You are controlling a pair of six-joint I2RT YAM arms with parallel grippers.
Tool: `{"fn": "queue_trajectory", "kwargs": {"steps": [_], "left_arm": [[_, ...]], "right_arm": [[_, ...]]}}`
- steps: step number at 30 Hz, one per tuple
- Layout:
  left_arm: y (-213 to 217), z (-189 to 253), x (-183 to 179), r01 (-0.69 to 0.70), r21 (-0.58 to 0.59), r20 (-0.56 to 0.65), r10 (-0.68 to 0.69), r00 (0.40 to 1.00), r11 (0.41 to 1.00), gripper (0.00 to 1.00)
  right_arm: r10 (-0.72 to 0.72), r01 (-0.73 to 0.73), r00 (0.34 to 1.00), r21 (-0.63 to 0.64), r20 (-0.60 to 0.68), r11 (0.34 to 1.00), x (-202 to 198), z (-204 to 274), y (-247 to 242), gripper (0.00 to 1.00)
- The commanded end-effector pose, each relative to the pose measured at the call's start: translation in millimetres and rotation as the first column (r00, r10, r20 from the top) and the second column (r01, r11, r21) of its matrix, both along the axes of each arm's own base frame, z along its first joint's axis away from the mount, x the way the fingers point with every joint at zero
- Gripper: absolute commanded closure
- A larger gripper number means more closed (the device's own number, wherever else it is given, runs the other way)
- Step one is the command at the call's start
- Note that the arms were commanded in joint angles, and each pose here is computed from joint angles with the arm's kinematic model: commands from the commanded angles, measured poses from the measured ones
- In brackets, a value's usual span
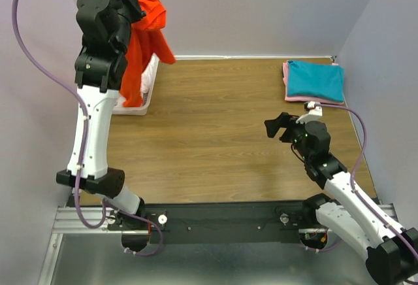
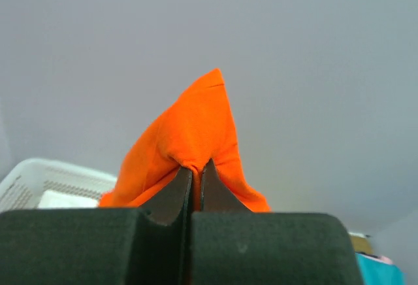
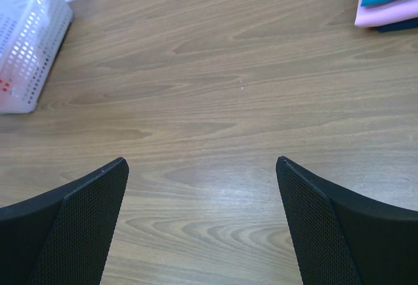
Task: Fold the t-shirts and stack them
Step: Move the tshirt to the center of the board
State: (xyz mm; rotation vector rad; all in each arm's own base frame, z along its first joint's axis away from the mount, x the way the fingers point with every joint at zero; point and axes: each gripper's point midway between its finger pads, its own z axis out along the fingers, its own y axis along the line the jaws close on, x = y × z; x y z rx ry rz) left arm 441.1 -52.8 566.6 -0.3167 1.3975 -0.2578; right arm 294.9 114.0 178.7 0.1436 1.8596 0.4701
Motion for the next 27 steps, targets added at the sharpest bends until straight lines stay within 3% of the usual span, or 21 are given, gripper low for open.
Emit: {"fn": "queue_trajectory", "kwargs": {"steps": [1,9,13,17,21,22,24,25,26,27], "left_arm": [[-42.8,58.1,-49.8,0.162,0.037,0.191,-0.166,0.968,0.986,1.0],[-149.4,115.7,-142.7,0.505,0.109,0.382,-0.505,0.774,0.856,1.0],[-188.6,133.8,-172.5,0.605,0.146,0.432,-0.601,0.673,0.783,1.0],[-228.6,128.5,-178.3,0.668,0.183,0.418,-0.672,0.611,0.721,1.0],[-238.2,100.9,-159.5,0.655,0.148,0.365,-0.657,0.66,0.741,1.0],[-242.7,66.0,-136.0,0.616,0.113,0.286,-0.62,0.731,0.779,1.0],[-232.7,43.7,-124.5,0.565,0.055,0.266,-0.558,0.786,0.823,1.0],[-238.7,-11.4,-102.5,0.526,0.041,0.156,-0.526,0.836,0.849,1.0],[-226.5,-26.6,-92.3,0.505,-0.012,0.136,-0.499,0.856,0.863,1.0],[-229.4,-75.9,-77.1,0.499,-0.019,0.037,-0.498,0.866,0.866,1.0]], "right_arm": [[0.007,-0.009,0.998,0.025,0.064,1.0,-2.5,20.8,1.0,0.0],[-0.028,0.023,0.994,0.048,0.107,0.999,-9.1,32.7,-7.3,0.0],[-0.061,0.055,0.991,0.049,0.116,0.997,-12.2,35.3,-14.3,0.0],[-0.098,0.091,0.987,0.055,0.129,0.994,-15.1,38.5,-22.0,0.0],[-0.157,0.153,0.98,0.046,0.121,0.987,-18.1,36.7,-34.8,0.0],[-0.17,0.166,0.978,0.047,0.117,0.985,-19.1,35.5,-37.5,0.0],[-0.212,0.206,0.971,0.06,0.108,0.977,-19.1,34.0,-43.7,0.0],[-0.225,0.22,0.97,0.06,0.096,0.974,-20.1,29.9,-46.1,0.0],[-0.239,0.233,0.967,0.077,0.086,0.969,-20.2,27.8,-46.8,0.0],[-0.26,0.254,0.962,0.074,0.084,0.964,-19.9,26.5,-50.5,0.0]]}}
